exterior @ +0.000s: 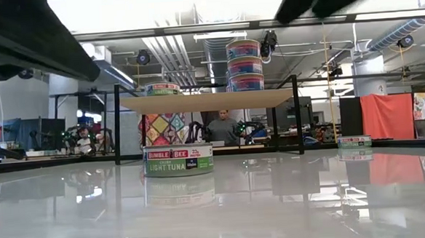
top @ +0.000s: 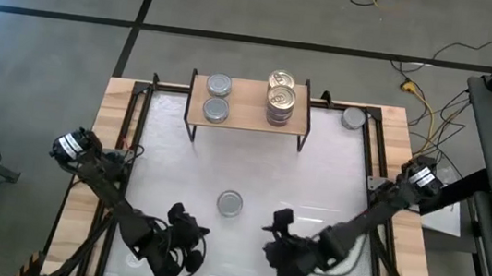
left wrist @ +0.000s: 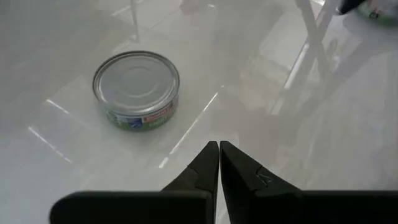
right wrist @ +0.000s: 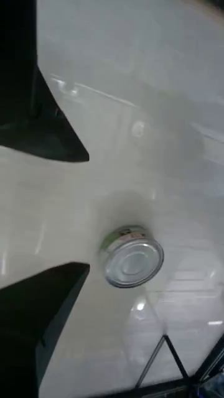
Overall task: Stack canned seafood by type on shelf
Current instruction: Stack the green tuna can on top of the other green tuna can on the shelf
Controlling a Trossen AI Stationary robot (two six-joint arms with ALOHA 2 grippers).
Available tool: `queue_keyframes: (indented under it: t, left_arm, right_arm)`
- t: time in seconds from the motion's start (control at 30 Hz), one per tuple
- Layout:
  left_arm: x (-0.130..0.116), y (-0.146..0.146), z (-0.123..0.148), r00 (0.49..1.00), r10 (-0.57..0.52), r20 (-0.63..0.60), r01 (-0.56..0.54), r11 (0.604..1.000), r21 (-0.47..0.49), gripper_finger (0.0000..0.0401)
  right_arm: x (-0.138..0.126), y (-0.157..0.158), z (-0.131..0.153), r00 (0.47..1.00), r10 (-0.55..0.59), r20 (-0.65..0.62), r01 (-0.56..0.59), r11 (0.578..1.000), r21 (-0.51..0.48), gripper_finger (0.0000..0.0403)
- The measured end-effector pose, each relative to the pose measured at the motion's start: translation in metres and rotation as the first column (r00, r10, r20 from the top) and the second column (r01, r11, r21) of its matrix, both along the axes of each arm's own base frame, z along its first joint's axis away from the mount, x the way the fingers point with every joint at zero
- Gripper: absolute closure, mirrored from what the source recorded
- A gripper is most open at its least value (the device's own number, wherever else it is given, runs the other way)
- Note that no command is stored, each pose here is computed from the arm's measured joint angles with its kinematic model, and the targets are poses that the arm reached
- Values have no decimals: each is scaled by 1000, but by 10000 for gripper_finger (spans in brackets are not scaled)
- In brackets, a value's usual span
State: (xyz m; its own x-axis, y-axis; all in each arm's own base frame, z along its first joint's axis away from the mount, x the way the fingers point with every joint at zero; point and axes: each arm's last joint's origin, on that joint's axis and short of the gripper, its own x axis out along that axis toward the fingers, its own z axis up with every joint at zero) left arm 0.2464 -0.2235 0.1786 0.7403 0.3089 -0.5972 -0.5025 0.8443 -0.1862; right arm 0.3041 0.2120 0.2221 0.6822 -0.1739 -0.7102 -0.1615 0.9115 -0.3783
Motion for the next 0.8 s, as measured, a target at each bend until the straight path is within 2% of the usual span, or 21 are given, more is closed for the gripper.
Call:
queue_keyframes:
  t: [0.2, 0.37, 0.47, 0.57, 0.67, 0.8]
  left_arm:
    - [0, 0, -8, 997, -46, -58, 52, 994, 99, 401]
    - [3, 1, -26, 992, -53, -117, 74, 979, 188, 401]
    - [10, 13, -34, 988, 1, -155, 24, 987, 158, 401]
    - [18, 24, -39, 979, 19, -204, 12, 989, 149, 401]
    - [24, 33, -39, 962, -16, -272, 52, 990, 127, 401]
    - [28, 46, -27, 930, -94, -354, 129, 989, 75, 399]
  right_arm:
    - [21, -33, -39, 982, -2, 190, -22, 992, 128, 58]
    - [37, -76, -50, 971, -134, 198, 78, 960, 267, 28]
    - [41, -95, -57, 967, -153, 202, 79, 939, 334, 23]
    - [35, -108, -70, 952, -149, 267, 55, 943, 329, 22]
    - [31, -119, -77, 938, -166, 303, 58, 940, 335, 21]
    - [30, -123, -86, 947, -161, 279, 66, 944, 323, 21]
